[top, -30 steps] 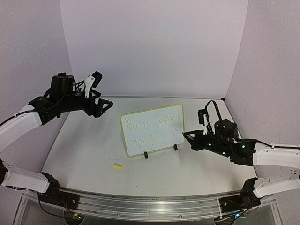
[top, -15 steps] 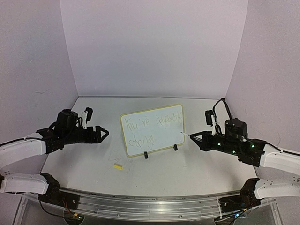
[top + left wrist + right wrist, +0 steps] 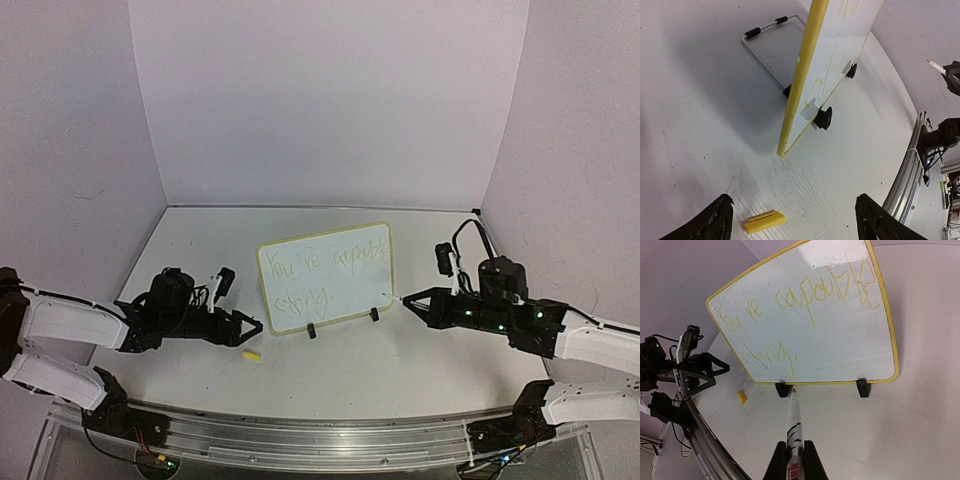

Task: Write a sentence on the whiteboard
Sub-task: Pick up the pen cap from the center of the board.

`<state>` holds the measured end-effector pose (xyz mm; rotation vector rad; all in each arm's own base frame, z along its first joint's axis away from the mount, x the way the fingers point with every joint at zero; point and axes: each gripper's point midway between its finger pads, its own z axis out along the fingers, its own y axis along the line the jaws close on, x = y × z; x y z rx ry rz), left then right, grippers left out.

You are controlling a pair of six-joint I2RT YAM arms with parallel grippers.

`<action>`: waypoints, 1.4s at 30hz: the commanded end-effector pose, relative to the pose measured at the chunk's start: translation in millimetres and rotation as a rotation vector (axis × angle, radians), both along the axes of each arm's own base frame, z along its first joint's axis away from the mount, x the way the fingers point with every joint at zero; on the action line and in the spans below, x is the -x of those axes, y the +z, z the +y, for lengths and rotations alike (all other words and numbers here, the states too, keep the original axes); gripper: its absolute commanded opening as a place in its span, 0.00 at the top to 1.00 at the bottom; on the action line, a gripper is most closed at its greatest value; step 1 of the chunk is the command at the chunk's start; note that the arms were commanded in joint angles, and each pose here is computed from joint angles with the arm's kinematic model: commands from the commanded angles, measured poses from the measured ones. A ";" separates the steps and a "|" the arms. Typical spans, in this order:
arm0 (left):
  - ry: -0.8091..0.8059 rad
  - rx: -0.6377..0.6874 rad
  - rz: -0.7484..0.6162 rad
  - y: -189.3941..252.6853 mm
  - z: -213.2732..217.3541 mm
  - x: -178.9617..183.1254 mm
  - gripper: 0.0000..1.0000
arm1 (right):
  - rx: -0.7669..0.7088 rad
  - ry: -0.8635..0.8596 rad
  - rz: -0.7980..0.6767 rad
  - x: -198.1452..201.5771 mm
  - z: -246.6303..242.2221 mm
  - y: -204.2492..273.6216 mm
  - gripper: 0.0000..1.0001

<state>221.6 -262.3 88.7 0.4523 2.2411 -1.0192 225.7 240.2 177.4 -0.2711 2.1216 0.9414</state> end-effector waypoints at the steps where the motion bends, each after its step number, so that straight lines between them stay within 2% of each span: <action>1: -0.059 0.033 -0.047 2.0 -11.6 3.2 0.17 | -0.033 0.004 0.011 3.3 0.8 3.4 1.00; 17: -0.111 -0.121 0.083 -51.3 -11.8 25.6 0.19 | -0.036 0.004 0.025 3.8 1.5 1.6 1.00; 32: -0.294 -0.210 0.151 -59.5 -37.0 88.5 0.21 | -0.024 -0.001 0.036 4.4 -0.1 -4.9 1.00; 36: -0.216 -0.295 0.107 -61.5 -28.4 76.7 0.25 | -0.025 -0.001 0.035 4.9 -0.7 -5.3 1.00; 42: -0.151 -0.350 0.058 -54.1 -23.8 60.2 0.38 | -0.019 -0.010 0.027 5.3 -4.0 -4.9 1.00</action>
